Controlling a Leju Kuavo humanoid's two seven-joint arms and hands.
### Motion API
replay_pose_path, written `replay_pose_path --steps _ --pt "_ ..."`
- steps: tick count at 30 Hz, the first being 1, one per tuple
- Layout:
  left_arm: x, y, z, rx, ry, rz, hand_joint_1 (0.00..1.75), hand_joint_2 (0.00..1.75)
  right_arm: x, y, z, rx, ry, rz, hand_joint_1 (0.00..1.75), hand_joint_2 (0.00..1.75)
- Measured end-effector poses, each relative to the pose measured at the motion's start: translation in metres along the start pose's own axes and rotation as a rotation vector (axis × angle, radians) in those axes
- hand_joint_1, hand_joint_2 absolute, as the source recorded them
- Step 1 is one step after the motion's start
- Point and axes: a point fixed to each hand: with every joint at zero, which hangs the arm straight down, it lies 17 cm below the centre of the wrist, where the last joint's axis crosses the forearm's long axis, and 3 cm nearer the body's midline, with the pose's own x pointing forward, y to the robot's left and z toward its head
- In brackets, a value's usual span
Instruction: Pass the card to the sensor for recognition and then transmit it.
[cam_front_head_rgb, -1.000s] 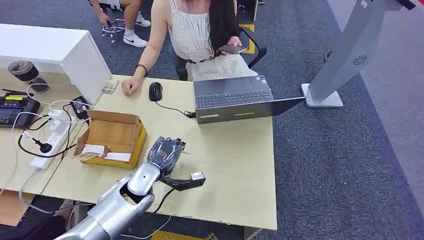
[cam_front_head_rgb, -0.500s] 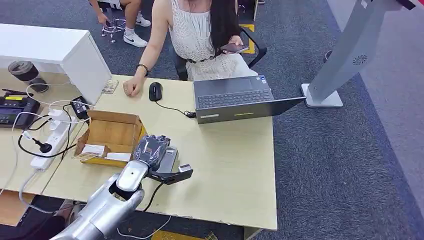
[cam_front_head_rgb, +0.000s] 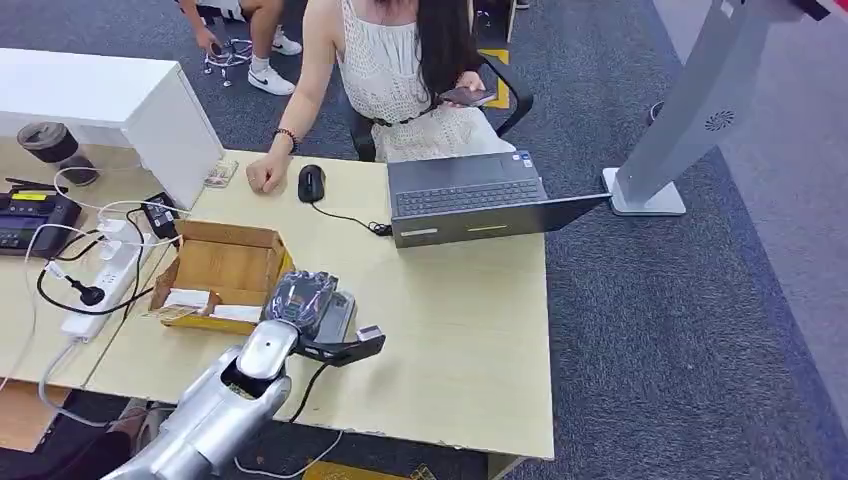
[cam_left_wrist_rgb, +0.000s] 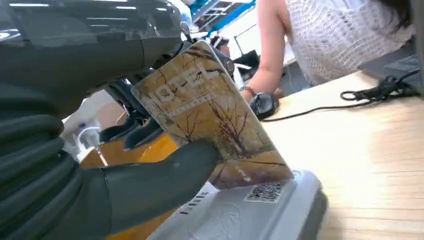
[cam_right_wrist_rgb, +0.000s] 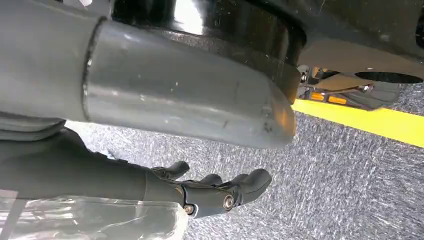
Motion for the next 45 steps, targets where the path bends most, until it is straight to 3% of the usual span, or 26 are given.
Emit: replay_pose_path --steps 7,11,16,19,23,28,36,37,45 --pt "0.004 0.008 -0.008 0.015 -0.011 0.026 1.75 1.75 0.000 0.000 0.000 0.000 0.003 0.000 0.00 0.00" --pt "0.005 0.025 -0.011 0.095 -0.018 0.042 1.75 1.75 0.000 0.001 0.000 0.003 0.002 0.002 0.00 0.00" --pt "-0.012 0.113 -0.029 0.384 -0.019 0.055 1.75 1.75 0.002 0.003 0.000 0.017 -0.013 0.024 0.00 0.00" --pt "-0.045 0.182 -0.043 0.558 0.000 0.010 1.75 1.75 0.006 0.004 0.000 0.032 -0.019 0.044 0.00 0.00" --pt "-0.093 0.247 -0.060 0.668 0.032 -0.051 1.75 1.75 0.013 0.004 0.000 0.047 -0.022 0.055 0.00 0.00" --pt "-0.132 0.275 -0.073 0.679 0.090 -0.100 1.75 1.75 0.021 -0.001 -0.001 0.039 -0.033 0.060 0.00 0.00" --pt "-0.167 0.274 -0.087 0.621 0.168 -0.110 1.75 1.75 0.023 -0.003 -0.002 0.036 -0.036 0.062 0.00 0.00" --pt "-0.171 0.272 -0.088 0.612 0.177 -0.109 0.00 1.75 0.023 -0.003 -0.002 0.034 -0.035 0.057 0.00 0.00" --pt "-0.189 0.251 -0.089 0.572 0.224 -0.071 0.00 1.75 0.023 -0.003 -0.002 0.033 -0.033 0.051 0.00 0.00"
